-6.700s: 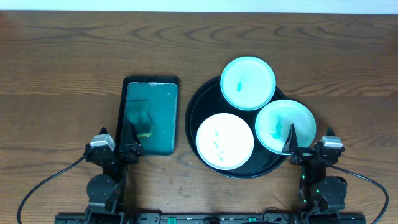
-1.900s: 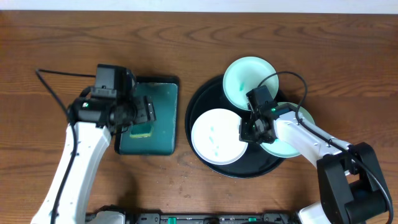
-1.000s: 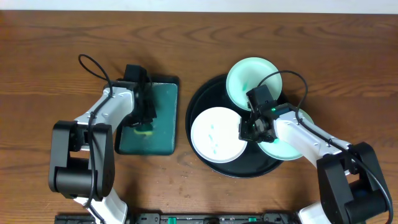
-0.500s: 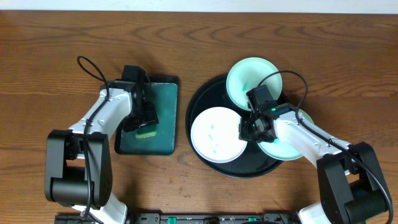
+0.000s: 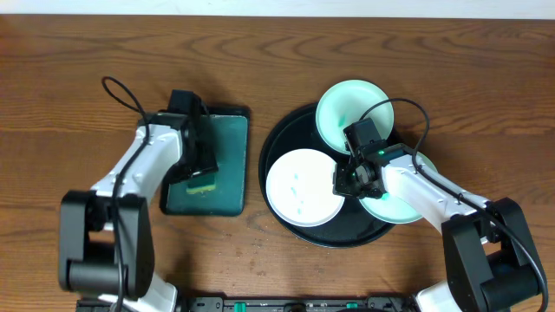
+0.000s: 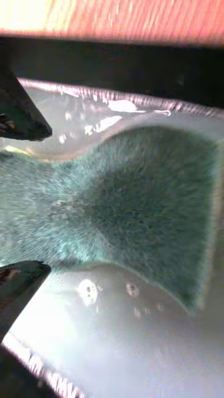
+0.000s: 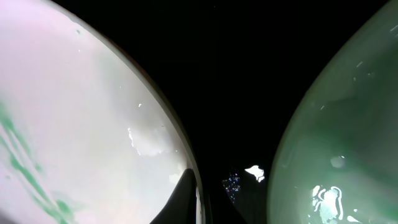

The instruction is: Clean dirty plates on tray and stack at the side

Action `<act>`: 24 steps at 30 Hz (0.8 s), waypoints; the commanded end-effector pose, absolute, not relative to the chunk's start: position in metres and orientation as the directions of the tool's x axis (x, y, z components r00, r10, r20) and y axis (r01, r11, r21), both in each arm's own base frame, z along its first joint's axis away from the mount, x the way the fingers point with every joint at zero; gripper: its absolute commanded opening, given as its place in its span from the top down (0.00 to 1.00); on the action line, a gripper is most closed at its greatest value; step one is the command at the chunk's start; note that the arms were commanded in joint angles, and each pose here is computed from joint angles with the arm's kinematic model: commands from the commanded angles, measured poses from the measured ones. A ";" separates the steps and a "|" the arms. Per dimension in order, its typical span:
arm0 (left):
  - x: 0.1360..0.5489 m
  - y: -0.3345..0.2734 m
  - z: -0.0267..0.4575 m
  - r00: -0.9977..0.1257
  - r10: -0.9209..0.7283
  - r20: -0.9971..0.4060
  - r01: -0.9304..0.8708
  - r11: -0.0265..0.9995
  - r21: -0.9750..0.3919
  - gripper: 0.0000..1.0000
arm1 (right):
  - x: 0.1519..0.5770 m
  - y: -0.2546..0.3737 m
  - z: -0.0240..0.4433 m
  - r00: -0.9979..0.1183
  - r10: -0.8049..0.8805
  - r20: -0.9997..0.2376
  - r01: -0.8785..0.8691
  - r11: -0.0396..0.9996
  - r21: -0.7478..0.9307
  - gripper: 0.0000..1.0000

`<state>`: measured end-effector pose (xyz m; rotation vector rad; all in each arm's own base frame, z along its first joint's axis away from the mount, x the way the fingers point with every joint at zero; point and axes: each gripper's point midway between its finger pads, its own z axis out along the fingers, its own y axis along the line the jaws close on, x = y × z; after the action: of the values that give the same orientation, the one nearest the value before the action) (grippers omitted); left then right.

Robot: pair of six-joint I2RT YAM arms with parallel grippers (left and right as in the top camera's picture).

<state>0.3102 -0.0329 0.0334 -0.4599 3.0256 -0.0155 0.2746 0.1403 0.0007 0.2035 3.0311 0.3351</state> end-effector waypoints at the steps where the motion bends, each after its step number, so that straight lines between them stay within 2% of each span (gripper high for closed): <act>1: 0.322 -0.027 0.059 -0.932 -0.319 -0.171 -0.319 0.947 -0.027 0.36 | 0.271 0.128 -0.014 -0.984 0.168 -0.053 0.158 0.975 0.156 0.99; 9: 0.312 -0.034 0.041 -0.939 -0.323 -0.115 -0.319 0.946 -0.051 0.37 | 0.272 0.129 -0.014 -0.984 0.169 -0.059 0.157 0.975 0.160 0.99; 13: 0.305 -0.034 0.014 -0.942 -0.326 -0.074 -0.324 0.945 -0.041 0.44 | 0.272 0.129 -0.014 -0.984 0.168 -0.056 0.157 0.974 0.163 0.99; 14: 0.305 -0.035 0.008 -0.943 -0.326 -0.062 -0.324 0.945 -0.040 0.47 | 0.272 0.130 -0.014 -0.984 0.168 -0.055 0.157 0.974 0.164 0.99; 17: 0.304 -0.035 -0.003 -0.945 -0.325 -0.040 -0.324 0.946 -0.032 0.75 | 0.270 0.131 -0.014 -0.985 0.167 -0.047 0.157 0.973 0.170 0.99; 19: 0.306 -0.035 -0.004 -0.945 -0.325 -0.045 -0.324 0.946 -0.035 0.86 | 0.269 0.130 -0.014 -0.985 0.167 -0.043 0.157 0.973 0.168 0.99; 21: 0.309 -0.036 -0.001 -0.944 -0.325 -0.057 -0.323 0.945 -0.041 0.92 | 0.269 0.130 -0.014 -0.985 0.167 -0.042 0.158 0.973 0.167 0.99; 24: 0.312 -0.036 0.011 -0.944 -0.321 -0.073 -0.318 0.947 -0.048 0.93 | 0.269 0.130 -0.014 -0.985 0.167 -0.041 0.158 0.973 0.166 0.99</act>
<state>0.3146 -0.0391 0.0088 -0.4894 3.0106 -0.0723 0.2745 0.1405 0.0008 0.2068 3.0315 0.3374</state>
